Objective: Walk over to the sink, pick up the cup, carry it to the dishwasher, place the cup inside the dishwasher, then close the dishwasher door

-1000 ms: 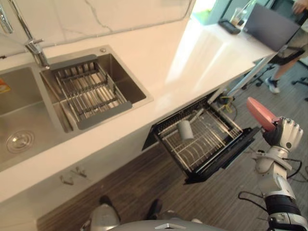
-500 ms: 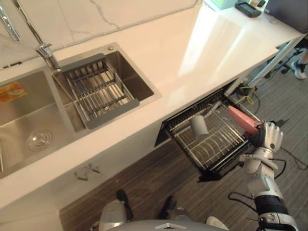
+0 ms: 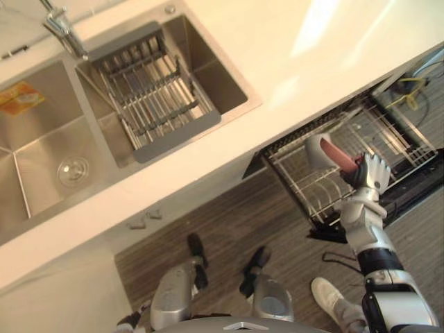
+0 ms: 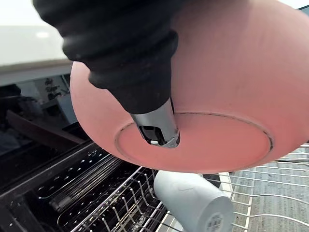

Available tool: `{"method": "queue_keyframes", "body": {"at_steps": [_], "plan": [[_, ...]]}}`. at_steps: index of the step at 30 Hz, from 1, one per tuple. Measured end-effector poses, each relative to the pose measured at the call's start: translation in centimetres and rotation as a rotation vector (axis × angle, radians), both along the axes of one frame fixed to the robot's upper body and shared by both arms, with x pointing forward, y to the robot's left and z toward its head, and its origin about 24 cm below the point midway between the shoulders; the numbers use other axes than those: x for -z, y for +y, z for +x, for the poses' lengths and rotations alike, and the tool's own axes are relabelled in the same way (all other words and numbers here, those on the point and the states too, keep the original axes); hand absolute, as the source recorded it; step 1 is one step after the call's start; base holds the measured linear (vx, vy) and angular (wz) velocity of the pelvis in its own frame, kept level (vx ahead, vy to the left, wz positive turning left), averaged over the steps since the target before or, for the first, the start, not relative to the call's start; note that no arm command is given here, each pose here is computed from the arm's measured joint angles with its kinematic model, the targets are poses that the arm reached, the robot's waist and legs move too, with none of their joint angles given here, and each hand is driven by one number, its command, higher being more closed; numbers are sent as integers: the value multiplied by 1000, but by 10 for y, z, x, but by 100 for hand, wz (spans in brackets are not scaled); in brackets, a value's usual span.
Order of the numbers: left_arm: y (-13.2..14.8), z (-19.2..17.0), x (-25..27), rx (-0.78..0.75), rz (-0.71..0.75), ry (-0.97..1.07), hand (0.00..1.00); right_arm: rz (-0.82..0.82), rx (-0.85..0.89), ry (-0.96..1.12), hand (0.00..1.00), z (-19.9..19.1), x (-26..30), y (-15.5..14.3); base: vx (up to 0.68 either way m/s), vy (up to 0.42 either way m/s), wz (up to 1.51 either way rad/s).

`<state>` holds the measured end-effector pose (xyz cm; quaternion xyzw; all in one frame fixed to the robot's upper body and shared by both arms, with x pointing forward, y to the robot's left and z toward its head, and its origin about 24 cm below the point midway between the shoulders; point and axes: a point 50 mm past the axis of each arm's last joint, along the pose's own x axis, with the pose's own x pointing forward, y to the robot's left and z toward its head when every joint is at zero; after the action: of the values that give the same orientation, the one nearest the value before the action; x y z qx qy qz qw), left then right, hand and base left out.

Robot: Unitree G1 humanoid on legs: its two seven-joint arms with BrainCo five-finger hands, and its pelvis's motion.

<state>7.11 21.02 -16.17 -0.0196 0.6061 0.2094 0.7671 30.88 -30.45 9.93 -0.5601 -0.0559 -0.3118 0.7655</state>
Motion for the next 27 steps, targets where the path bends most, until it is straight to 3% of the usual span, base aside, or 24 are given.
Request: {"method": "queue_keyframes", "body": {"at_steps": [7,18,27], "plan": [[-3,9,-1,34,31,14,0,47,-33,49,100,20,-2,13,20,10,5],[-9,27,-4,110,60,-20,0,137,5,208,100,17,37,20,-5,7,5],[-10,31,-5,131,64,-39,0,187,208,232,100,-4,51,-15,0,0,0]]}}
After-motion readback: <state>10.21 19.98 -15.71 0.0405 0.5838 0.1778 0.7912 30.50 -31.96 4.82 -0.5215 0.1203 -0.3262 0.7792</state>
